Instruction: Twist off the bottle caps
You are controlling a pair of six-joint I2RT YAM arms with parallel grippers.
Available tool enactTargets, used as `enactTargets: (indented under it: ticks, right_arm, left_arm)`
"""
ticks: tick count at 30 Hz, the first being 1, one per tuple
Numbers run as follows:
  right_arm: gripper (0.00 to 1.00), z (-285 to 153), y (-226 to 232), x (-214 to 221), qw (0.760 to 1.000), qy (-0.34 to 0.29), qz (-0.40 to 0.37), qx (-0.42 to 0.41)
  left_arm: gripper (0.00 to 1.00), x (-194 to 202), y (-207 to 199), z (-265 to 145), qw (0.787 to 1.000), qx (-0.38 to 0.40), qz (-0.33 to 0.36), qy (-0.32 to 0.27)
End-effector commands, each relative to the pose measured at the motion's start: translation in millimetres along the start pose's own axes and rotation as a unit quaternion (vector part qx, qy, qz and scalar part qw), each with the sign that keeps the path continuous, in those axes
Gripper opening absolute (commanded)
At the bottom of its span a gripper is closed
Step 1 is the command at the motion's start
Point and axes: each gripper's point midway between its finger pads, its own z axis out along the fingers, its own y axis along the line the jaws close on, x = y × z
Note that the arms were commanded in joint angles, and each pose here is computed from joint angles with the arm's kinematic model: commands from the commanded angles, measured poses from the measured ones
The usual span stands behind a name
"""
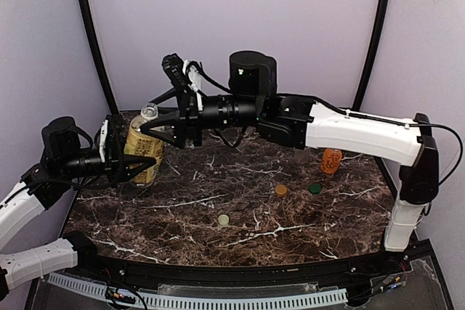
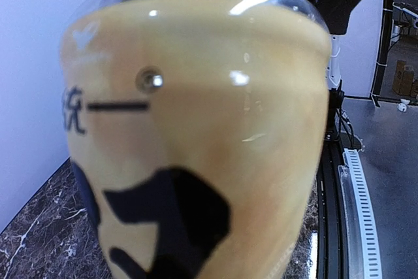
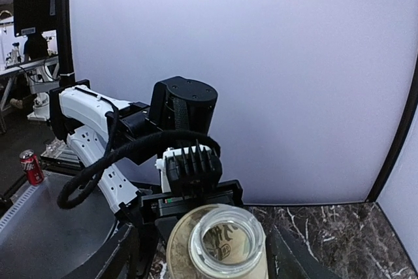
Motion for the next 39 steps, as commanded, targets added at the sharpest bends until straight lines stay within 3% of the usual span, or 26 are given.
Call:
enactTargets:
  ticks: [1,3,10,12,13,15,19,26,33,39]
  right_arm:
    - [0.57,11,3,-18,0.999,-0.031,-0.011,-0.012]
    - [0.47,14,2,-14,1.000,-0.026,-0.006,-0.010]
    - [0.00,15,1,-10,1.000,-0.007,-0.006,-0.008]
    - [0.00,12,-4,-8,1.000,0.001,-0.006,0.009]
    - [0.00,10,-7,-7,1.000,0.007,-0.007,0.021]
    - [0.00,1,-23,-2,0.997,0.024,-0.010,0.071]
    - [0.00,-42,-74,20,0.973,0.074,0.000,0.216]
    - [0.00,-150,-154,99,0.881,0.157,0.012,0.446]
    - [0.00,-219,-196,149,0.832,0.160,0.037,0.529]
    - [0.00,-250,-211,178,0.807,0.168,0.069,0.562]
  left_arm:
    - [0.28,-4,-5,0,1.000,0.013,0.004,-0.015]
    - [0.28,-4,-5,-1,1.000,0.012,0.008,-0.015]
    - [0.28,-3,-4,-1,1.000,0.010,0.011,-0.014]
    - [0.45,-1,-3,-1,1.000,0.004,0.010,-0.011]
    - [0.79,2,0,-1,1.000,-0.007,0.008,-0.007]
    - [0.96,7,7,-2,1.000,-0.029,0.004,0.000]
    - [0.99,20,25,-5,0.996,-0.087,0.010,0.019]
    - [0.99,58,47,-14,0.986,-0.157,-0.001,0.054]
    - [0.99,92,68,-32,0.972,-0.222,-0.051,0.065]
    - [0.99,116,82,-49,0.955,-0.279,-0.069,0.077]
